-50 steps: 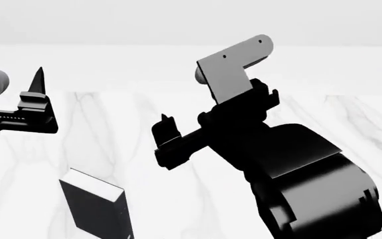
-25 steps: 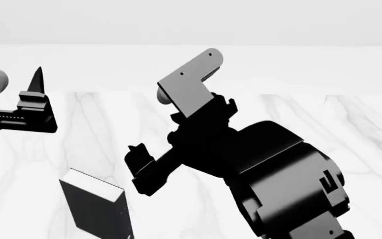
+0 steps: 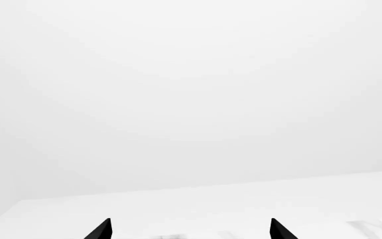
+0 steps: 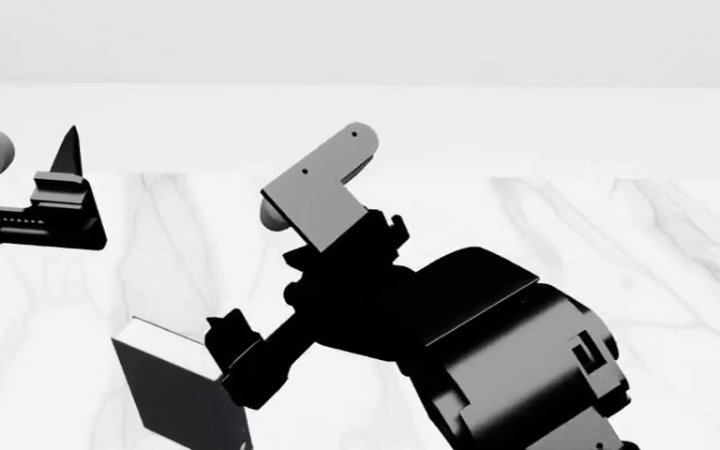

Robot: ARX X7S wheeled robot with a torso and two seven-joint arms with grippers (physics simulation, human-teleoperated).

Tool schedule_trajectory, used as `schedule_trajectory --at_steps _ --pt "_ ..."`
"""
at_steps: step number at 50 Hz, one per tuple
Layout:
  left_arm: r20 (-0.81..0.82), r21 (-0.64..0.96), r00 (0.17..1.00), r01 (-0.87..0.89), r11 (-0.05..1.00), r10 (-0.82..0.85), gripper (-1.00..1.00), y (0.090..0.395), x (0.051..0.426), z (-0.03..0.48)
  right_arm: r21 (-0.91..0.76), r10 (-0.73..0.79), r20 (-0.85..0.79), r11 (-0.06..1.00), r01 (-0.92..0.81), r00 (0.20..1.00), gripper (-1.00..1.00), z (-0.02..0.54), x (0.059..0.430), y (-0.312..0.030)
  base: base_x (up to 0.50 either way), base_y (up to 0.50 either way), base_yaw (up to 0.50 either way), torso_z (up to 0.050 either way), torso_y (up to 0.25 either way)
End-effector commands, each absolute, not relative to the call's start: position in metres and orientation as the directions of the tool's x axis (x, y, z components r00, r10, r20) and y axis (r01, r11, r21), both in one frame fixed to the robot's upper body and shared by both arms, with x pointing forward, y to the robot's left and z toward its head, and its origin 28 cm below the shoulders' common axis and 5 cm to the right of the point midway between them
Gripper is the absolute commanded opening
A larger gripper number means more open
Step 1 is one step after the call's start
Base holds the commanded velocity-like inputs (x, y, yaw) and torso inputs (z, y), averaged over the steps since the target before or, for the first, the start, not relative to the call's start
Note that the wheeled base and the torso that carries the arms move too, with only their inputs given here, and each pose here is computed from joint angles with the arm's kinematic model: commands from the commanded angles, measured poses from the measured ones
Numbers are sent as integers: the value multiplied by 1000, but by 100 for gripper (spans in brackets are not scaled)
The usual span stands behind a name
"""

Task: Pick up the book on the left and place it on top of the shelf.

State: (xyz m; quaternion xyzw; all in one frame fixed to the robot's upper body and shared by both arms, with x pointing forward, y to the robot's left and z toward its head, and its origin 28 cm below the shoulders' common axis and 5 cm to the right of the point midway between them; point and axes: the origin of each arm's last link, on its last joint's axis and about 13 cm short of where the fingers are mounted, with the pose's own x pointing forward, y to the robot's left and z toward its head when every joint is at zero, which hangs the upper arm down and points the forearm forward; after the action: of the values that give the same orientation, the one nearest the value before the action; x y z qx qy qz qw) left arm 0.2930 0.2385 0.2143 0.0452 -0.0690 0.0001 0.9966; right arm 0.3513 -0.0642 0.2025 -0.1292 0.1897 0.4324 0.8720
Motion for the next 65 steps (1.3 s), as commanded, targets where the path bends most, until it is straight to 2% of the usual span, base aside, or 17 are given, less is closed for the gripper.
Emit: schedule_trajectory --at_steps 1,33,65 --pt "135 88 991 -7 996 -5 100 239 293 213 -54 704 -456 589 -807 544 100 195 355 -60 0 0 0 0 0" --pt "133 95 991 -5 995 -8 100 237 292 213 -9 712 -510 556 -831 482 100 156 366 -31 0 0 0 0 0" --pt "137 96 990 -2 995 -11 100 237 290 213 12 669 -594 564 -826 447 100 116 383 -19 0 0 0 0 0"
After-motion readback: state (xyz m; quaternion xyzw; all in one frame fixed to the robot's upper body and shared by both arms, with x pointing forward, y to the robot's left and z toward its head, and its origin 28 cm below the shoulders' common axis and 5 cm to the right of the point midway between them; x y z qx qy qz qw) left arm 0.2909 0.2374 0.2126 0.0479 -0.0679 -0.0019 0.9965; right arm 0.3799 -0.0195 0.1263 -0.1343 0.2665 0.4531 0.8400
